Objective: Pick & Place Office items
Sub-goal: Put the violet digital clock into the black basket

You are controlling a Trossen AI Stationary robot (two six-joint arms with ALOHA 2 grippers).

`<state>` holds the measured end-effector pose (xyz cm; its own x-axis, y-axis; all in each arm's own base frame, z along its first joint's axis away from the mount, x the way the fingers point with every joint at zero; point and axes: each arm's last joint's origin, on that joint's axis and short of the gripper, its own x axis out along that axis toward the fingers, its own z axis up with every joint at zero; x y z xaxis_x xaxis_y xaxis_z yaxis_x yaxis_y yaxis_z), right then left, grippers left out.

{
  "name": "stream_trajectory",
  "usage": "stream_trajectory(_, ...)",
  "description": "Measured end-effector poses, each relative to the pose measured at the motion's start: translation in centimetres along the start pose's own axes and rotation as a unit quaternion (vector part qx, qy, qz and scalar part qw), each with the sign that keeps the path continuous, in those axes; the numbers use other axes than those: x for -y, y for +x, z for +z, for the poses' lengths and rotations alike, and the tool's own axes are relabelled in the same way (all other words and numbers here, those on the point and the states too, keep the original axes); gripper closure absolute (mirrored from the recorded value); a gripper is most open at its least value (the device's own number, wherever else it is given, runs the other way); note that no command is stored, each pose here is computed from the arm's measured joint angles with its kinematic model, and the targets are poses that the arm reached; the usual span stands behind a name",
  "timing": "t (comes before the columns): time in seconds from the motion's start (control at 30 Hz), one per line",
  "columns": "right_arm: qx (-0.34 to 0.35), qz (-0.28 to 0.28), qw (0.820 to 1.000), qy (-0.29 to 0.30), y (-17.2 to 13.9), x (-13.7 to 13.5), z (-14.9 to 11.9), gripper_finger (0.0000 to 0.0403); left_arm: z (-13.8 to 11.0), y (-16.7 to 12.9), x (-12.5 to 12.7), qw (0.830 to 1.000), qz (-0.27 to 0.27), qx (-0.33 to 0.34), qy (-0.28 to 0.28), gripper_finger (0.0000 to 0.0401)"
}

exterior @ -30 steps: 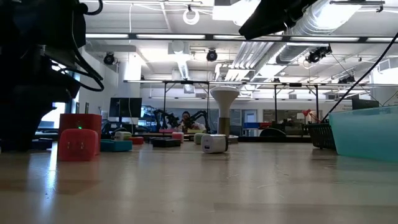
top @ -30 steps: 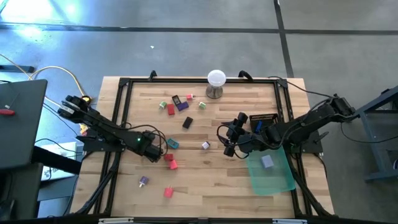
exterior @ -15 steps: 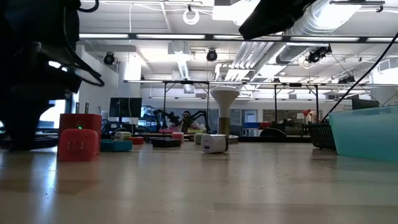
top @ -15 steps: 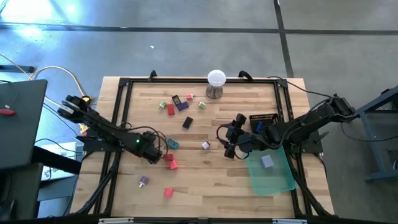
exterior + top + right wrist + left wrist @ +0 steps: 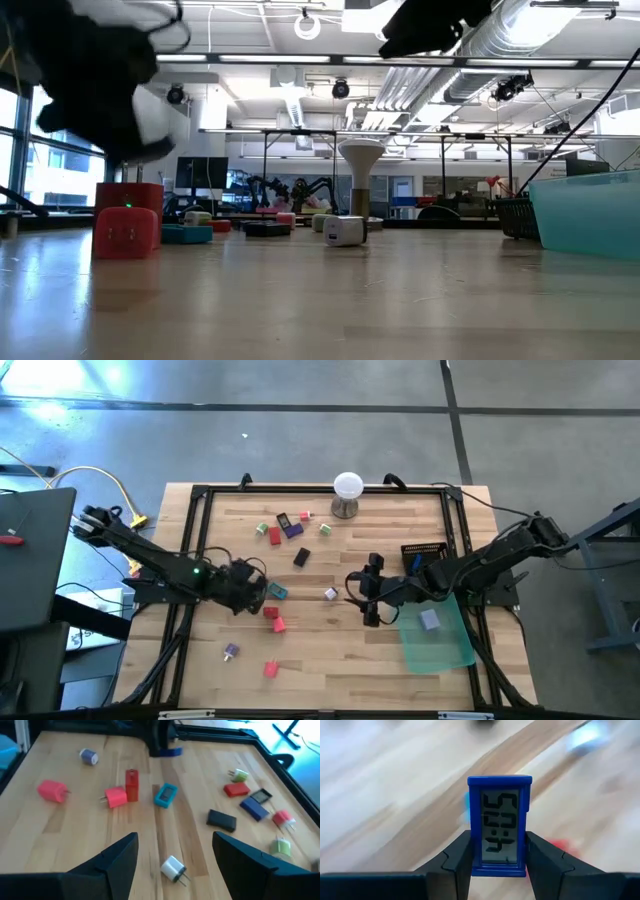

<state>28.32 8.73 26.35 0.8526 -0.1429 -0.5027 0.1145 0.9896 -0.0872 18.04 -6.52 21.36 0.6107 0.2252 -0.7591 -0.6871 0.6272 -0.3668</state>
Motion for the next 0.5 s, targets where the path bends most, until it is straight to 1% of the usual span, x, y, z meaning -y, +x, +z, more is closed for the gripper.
stream_trajectory(0.1,0.014,0.014,1.0,-0.019,0.9,-0.5,0.1,0.0158,1.1,-1.0,1.4,0.994,-0.081,0.061,0.033,0.0263)
stream_trajectory(0.2,0.031,0.015,0.999,-0.041,1.6,-0.8,0.2,0.0158,1.6,-1.7,3.2,0.978,-0.155,0.113,0.084,0.0263)
stream_trajectory(0.27,0.052,0.014,0.998,-0.045,2.1,-0.9,0.5,0.0158,1.7,-1.8,4.2,0.966,-0.186,0.139,0.113,0.0263)
stream_trajectory(0.33,0.069,0.018,0.996,-0.048,2.2,-1.0,0.7,0.0158,1.8,-1.6,4.8,0.958,-0.199,0.156,0.139,0.0263)
stream_trajectory(0.4,0.098,0.038,0.994,-0.041,2.1,-1.2,1.4,0.0158,1.7,-1.1,5.5,0.95,-0.205,0.17,0.161,0.0263)
stream_trajectory(0.5,0.122,0.064,0.99,-0.034,1.9,-1.3,1.9,0.0158,1.3,-0.1,6.0,0.944,-0.196,0.176,0.196,0.0263)
